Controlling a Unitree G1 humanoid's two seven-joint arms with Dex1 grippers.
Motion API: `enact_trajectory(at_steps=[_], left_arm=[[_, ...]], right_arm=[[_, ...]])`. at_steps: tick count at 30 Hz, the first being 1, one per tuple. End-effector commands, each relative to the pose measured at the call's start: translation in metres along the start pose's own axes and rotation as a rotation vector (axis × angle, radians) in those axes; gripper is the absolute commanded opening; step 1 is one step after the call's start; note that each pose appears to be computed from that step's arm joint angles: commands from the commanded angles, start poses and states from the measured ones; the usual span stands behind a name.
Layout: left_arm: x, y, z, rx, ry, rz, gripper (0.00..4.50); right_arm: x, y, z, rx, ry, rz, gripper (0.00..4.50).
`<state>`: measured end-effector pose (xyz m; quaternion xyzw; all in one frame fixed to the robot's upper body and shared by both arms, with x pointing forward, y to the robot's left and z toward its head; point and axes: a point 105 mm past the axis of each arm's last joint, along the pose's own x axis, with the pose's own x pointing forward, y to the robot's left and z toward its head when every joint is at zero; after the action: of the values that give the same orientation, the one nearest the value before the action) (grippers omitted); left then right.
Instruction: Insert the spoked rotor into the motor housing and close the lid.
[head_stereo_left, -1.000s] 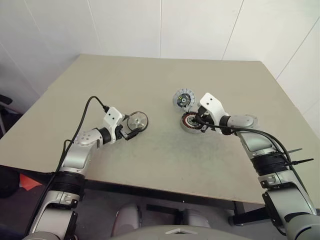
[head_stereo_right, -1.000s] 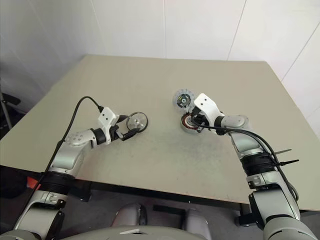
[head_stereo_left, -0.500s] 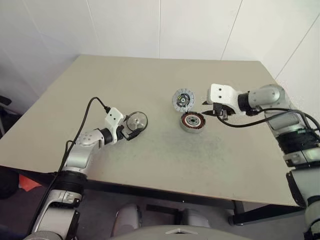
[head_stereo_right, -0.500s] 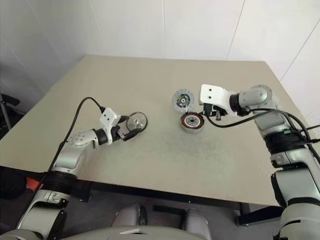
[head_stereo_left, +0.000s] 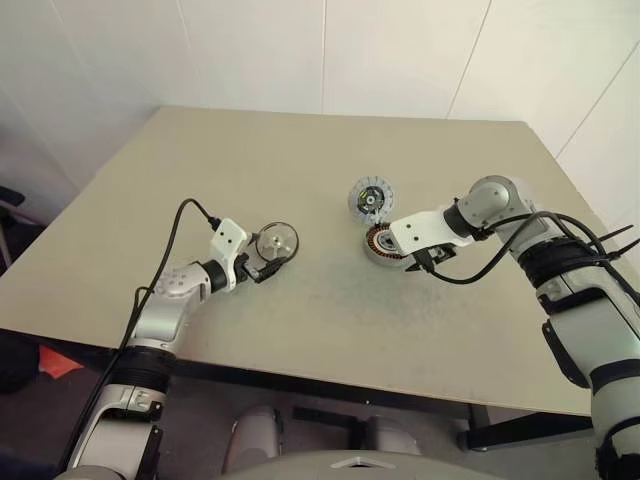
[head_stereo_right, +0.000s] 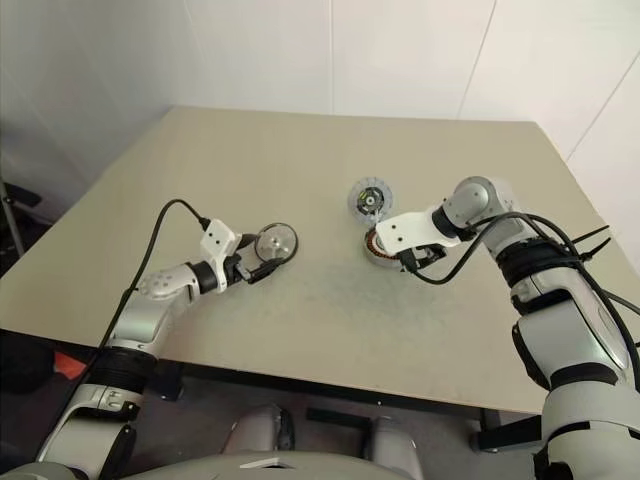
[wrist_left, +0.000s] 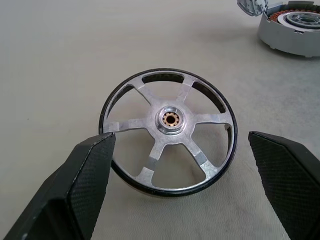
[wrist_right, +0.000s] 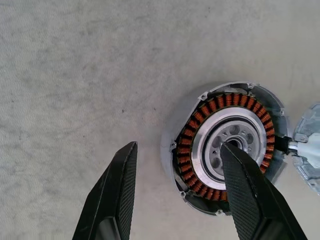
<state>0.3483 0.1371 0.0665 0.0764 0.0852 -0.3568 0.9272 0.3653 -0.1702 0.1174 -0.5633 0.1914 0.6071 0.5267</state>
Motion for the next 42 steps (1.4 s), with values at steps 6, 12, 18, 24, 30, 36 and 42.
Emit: enact_trajectory(at_steps=[6, 12, 18, 24, 30, 36, 42], left_arm=[[-0.003, 0.001, 0.014, 0.027, -0.048, 0.015, 4.5], [-0.005, 0.002, 0.014, 0.031, -0.044, 0.014, 4.5], [-0.004, 0.002, 0.015, 0.034, -0.044, 0.012, 4.5], [-0.005, 0.003, 0.014, 0.034, -0.043, 0.015, 4.5], [-0.006, 0.003, 0.012, 0.031, -0.039, 0.018, 4.5], [-0.004, 0.003, 0.012, 0.029, -0.037, 0.016, 4.5], [-0.004, 0.004, 0.013, 0.032, -0.04, 0.018, 4.5]], right_arm=[[-0.006, -0.019, 0.002, -0.033, 0.029, -0.028, 3.49], [0.004, -0.018, -0.006, -0.028, 0.064, -0.033, 4.48], [0.007, -0.017, -0.01, -0.03, 0.082, -0.031, 4.48], [0.011, -0.016, -0.009, -0.041, 0.083, -0.025, 4.48], [0.009, -0.017, -0.009, -0.048, 0.082, -0.034, 4.48], [0.012, -0.015, -0.009, -0.04, 0.078, -0.018, 4.48], [0.016, -0.01, -0.008, -0.039, 0.072, 0.012, 4.48]])
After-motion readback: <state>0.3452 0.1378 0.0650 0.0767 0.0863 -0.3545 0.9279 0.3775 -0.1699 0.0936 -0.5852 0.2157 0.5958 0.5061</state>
